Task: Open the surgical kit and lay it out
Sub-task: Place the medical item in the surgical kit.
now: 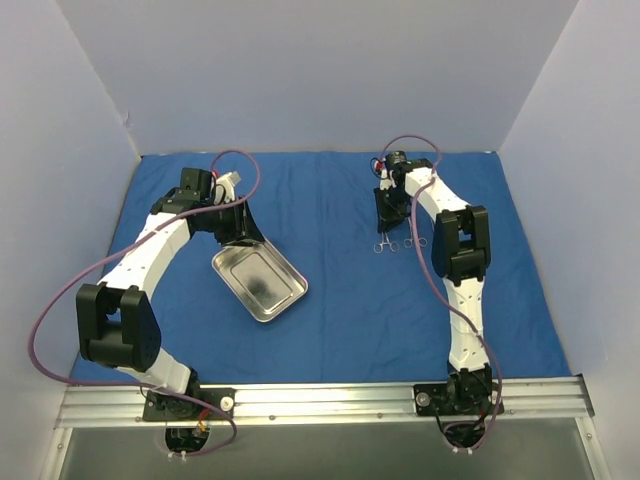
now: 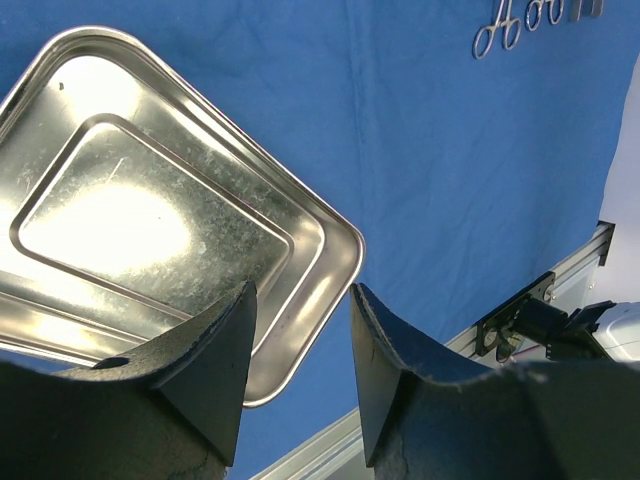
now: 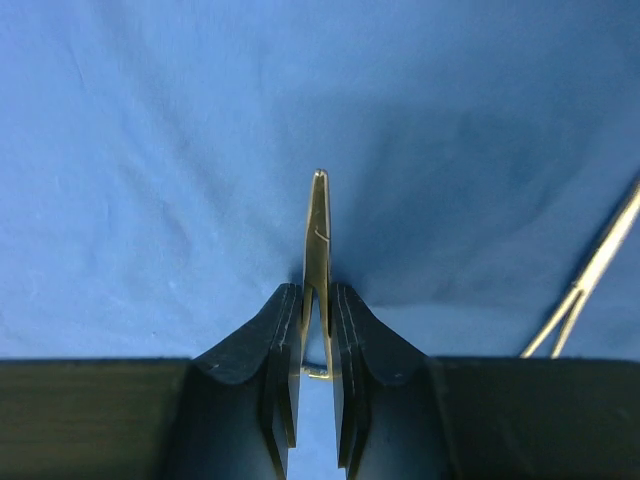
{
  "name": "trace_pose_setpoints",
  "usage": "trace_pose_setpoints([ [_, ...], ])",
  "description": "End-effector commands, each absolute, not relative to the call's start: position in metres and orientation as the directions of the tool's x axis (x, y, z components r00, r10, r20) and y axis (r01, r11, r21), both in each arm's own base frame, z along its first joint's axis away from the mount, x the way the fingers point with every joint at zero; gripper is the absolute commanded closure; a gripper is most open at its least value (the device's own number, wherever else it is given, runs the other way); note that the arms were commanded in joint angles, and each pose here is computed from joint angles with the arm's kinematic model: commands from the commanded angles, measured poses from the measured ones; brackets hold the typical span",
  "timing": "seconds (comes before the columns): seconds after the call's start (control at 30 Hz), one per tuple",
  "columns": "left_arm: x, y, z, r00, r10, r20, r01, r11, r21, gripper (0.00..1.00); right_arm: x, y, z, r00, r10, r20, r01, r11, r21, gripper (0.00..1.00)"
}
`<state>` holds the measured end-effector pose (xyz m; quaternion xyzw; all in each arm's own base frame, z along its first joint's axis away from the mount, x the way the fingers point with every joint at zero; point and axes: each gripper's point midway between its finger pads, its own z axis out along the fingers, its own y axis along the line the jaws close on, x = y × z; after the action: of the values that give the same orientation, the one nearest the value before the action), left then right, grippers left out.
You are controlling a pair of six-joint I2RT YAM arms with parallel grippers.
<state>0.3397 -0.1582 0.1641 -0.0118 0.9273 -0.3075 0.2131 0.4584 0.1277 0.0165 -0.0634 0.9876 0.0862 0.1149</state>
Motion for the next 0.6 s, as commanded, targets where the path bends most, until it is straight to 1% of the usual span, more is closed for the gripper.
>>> trace_pose_setpoints([
  [0.0,0.35,-0.161,0.175,-0.897,-0.15,-0.416,0.144,0.791,-0.595,0.5,0.472,0.12,0.024,-0.96,-0.091,-0.266,-0.131,0.982,0.135,1.0],
  [0.17,0.354,-0.162,0.173,-0.904,-0.154,-0.399,0.134,0.784,-0.606,0.5,0.483,0.118,0.031,-0.953,-0.07,-0.294,-0.116,0.983,0.143,1.0],
  [0.47,0.358,-0.165,0.169,-0.911,-0.154,-0.382,0.13,0.773,-0.622,0.51,0.481,0.116,0.016,-0.964,-0.059,-0.259,-0.102,0.983,0.155,1.0],
  [0.57,0.358,-0.165,0.169,-0.911,-0.154,-0.382,0.13,0.773,-0.621,0.5,0.48,0.116,0.012,-0.966,-0.059,-0.252,-0.1,0.983,0.153,0.96],
])
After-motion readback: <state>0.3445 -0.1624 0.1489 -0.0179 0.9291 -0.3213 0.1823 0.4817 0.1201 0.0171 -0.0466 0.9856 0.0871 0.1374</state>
